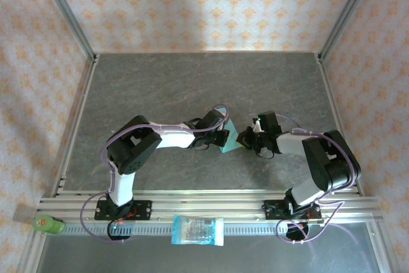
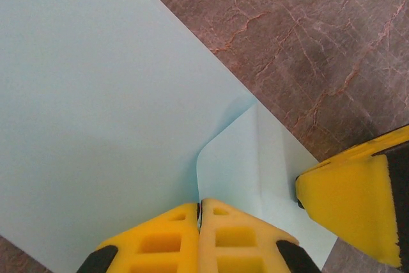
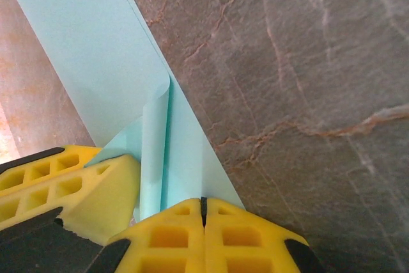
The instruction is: Fold a paper plane with a square sheet of paper (pick it up from the middle)
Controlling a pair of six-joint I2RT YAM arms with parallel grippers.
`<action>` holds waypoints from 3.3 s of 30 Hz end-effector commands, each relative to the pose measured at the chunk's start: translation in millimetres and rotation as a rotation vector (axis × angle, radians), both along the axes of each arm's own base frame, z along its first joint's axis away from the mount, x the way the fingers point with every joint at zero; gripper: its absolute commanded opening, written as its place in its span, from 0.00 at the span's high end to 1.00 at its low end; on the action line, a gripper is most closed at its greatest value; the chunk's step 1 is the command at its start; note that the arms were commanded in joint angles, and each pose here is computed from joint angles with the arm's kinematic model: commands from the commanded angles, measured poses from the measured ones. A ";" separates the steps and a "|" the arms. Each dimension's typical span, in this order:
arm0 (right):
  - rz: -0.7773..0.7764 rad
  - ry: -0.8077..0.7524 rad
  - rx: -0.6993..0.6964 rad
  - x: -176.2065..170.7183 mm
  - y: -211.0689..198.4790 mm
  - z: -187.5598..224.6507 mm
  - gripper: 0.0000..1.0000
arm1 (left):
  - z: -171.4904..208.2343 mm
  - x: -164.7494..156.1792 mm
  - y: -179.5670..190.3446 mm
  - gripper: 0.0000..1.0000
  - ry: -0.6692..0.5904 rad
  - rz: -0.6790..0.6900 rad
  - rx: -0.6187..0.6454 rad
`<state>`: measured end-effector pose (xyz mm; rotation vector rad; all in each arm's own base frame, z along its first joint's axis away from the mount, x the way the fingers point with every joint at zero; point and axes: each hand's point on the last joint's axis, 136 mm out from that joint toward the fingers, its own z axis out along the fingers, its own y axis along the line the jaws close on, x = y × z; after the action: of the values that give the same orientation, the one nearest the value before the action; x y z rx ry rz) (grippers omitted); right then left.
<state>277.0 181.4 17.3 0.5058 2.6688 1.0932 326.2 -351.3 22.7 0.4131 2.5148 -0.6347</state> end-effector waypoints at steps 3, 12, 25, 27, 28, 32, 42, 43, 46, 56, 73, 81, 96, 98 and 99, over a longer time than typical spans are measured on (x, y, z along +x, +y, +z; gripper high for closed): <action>-0.027 0.135 -0.129 -27.6 -21.6 -35.4 1.00 | 2.1 -0.7 13.8 1.00 0.004 0.020 0.056; -0.024 0.136 -0.127 -27.7 -20.9 -36.0 1.00 | 13.5 1.0 18.3 1.00 -0.026 0.033 0.060; -0.027 0.132 -0.127 -27.3 -21.5 -34.8 1.00 | 5.9 4.2 23.6 1.00 -0.028 0.041 0.113; -0.025 0.133 -0.127 -28.0 -21.1 -35.2 1.00 | 6.5 4.8 23.7 1.00 -0.032 0.042 0.111; -0.026 0.133 -0.127 -28.0 -21.3 -35.4 1.00 | 6.6 4.8 23.7 1.00 -0.033 0.041 0.110; -0.027 0.134 -0.126 -27.8 -21.5 -35.3 1.00 | 7.0 7.0 24.3 1.00 -0.042 0.048 0.114; -0.026 0.134 -0.126 -28.2 -21.1 -35.6 1.00 | -0.1 10.7 23.6 1.00 -0.043 0.045 0.138; -0.026 0.135 -0.127 -28.9 -21.4 -36.1 1.00 | -0.2 10.7 23.8 1.00 -0.043 0.046 0.139; -0.027 0.135 -0.126 -28.9 -21.5 -35.8 1.00 | -0.5 10.7 24.5 1.00 -0.043 0.047 0.143; -0.031 0.133 -0.124 -29.3 -22.7 -35.2 1.00 | -2.4 10.5 27.3 1.00 -0.040 0.053 0.158; -0.026 0.135 -0.127 -29.4 -22.1 -35.6 1.00 | -3.9 11.8 28.1 1.00 -0.043 0.070 0.157; -0.027 0.138 -0.127 -29.4 -22.2 -36.0 1.00 | -7.1 10.6 27.1 1.00 -0.038 0.071 0.152; -0.025 0.118 -0.099 -26.1 -18.0 -27.7 1.00 | -25.8 1.2 36.1 1.00 0.000 0.074 0.181; -0.018 0.096 -0.064 -22.5 -12.6 -18.6 1.00 | -26.4 -0.2 35.8 1.00 0.003 0.068 0.178; -0.017 0.083 -0.043 -20.1 -9.8 -13.5 1.00 | -27.1 -0.7 35.4 1.00 0.005 0.065 0.179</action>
<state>276.7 181.4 18.6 0.5051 2.6672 1.0958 335.1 -330.2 21.1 0.3997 2.5173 -0.4528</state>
